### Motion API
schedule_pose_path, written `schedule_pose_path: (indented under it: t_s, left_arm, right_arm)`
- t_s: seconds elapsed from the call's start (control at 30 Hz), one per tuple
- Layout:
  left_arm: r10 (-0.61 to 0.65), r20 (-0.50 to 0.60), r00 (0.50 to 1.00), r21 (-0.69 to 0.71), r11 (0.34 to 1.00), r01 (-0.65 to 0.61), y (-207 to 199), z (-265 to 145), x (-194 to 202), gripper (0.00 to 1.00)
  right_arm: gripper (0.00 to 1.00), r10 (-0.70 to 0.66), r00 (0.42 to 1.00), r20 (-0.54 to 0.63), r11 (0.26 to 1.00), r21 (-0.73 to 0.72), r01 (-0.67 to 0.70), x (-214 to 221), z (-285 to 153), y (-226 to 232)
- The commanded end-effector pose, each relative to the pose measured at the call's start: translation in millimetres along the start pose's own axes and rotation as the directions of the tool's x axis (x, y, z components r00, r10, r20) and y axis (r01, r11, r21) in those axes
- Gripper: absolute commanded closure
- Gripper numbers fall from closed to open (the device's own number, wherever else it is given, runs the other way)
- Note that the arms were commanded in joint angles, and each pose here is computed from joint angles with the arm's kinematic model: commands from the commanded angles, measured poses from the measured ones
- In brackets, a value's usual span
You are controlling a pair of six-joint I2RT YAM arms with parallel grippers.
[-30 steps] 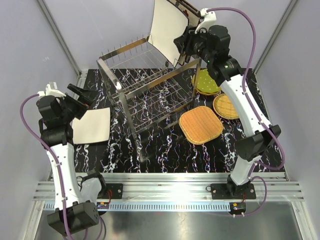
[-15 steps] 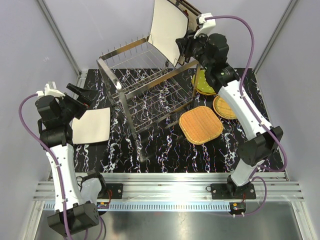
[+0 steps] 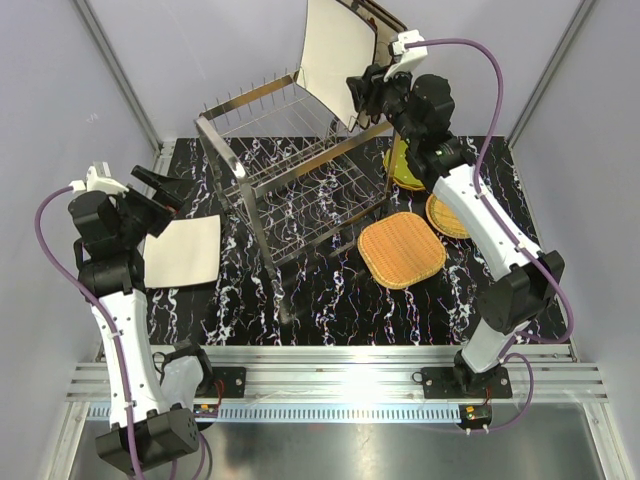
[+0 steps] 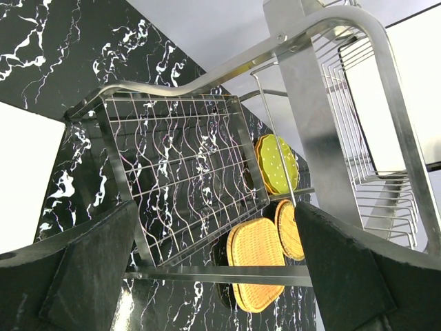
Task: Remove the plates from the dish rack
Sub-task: Grab a plate with the right arm
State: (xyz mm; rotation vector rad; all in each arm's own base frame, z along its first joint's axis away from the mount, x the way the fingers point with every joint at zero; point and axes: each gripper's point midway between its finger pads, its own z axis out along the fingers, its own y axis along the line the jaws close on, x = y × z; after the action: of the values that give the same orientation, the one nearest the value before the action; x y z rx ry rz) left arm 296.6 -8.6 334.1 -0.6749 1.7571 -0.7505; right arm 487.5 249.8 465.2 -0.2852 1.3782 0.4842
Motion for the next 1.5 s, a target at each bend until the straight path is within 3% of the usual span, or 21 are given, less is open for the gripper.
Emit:
schedule_pose_path:
  t_s: [0.0, 0.1, 0.23, 0.37, 0.53, 0.83, 1.03, 1.2, 1.47]
  left_arm:
    - [0.037, 0.051, 0.998, 0.062, 0.997, -0.04, -25.0, -11.2, -13.5, 0.01]
    - [0.039, 0.058, 0.998, 0.066, 0.997, -0.043, -26.9, -12.7, -14.6, 0.01]
    - [0.042, 0.062, 0.997, 0.071, 0.996, -0.046, -29.4, -14.8, -14.9, 0.01]
    - [0.048, 0.073, 0.996, 0.079, 0.995, -0.054, -33.2, -18.3, -16.7, 0.01]
    - [0.06, 0.092, 0.994, 0.108, 0.992, -0.07, -41.5, -23.2, -19.2, 0.01]
    - [0.076, 0.122, 0.99, 0.154, 0.984, -0.094, -56.4, -31.0, -24.1, 0.01]
    - [0.081, 0.135, 0.988, 0.163, 0.981, -0.103, -58.6, -35.0, -23.2, 0.01]
    - [0.085, 0.137, 0.987, 0.171, 0.979, -0.108, -60.6, -37.0, -22.7, 0.01]
    - [0.089, 0.137, 0.987, 0.169, 0.979, -0.111, -59.5, -38.6, -20.4, 0.01]
  right_arm:
    - [0.49, -0.062, 0.996, 0.065, 0.994, 0.09, 0.056, -14.0, 1.0, -20.5]
    - [0.5, -0.065, 0.996, 0.061, 0.993, 0.104, 0.059, -9.4, 3.0, -24.2]
    - [0.58, -0.067, 0.996, 0.064, 0.992, 0.111, 0.06, -6.9, 5.6, -26.0]
    - [0.82, -0.08, 0.992, 0.098, 0.991, 0.119, 0.068, -17.7, 4.1, -27.8]
    - [1.0, -0.083, 0.982, 0.173, 0.994, 0.081, 0.069, -49.4, 0.0, -24.2]
    - [1.0, -0.074, 0.93, 0.361, 0.997, -0.007, 0.083, -136.9, -12.4, -6.9]
    - [1.0, -0.036, 0.922, 0.387, 0.997, -0.05, 0.06, -153.2, -18.9, -4.0]
    - [1.0, -0.018, 0.937, 0.35, 0.997, -0.067, 0.044, -141.3, -22.5, -3.2]
    - [0.96, -0.037, 0.972, 0.23, 0.999, -0.027, 0.045, -72.7, -27.2, -17.6]
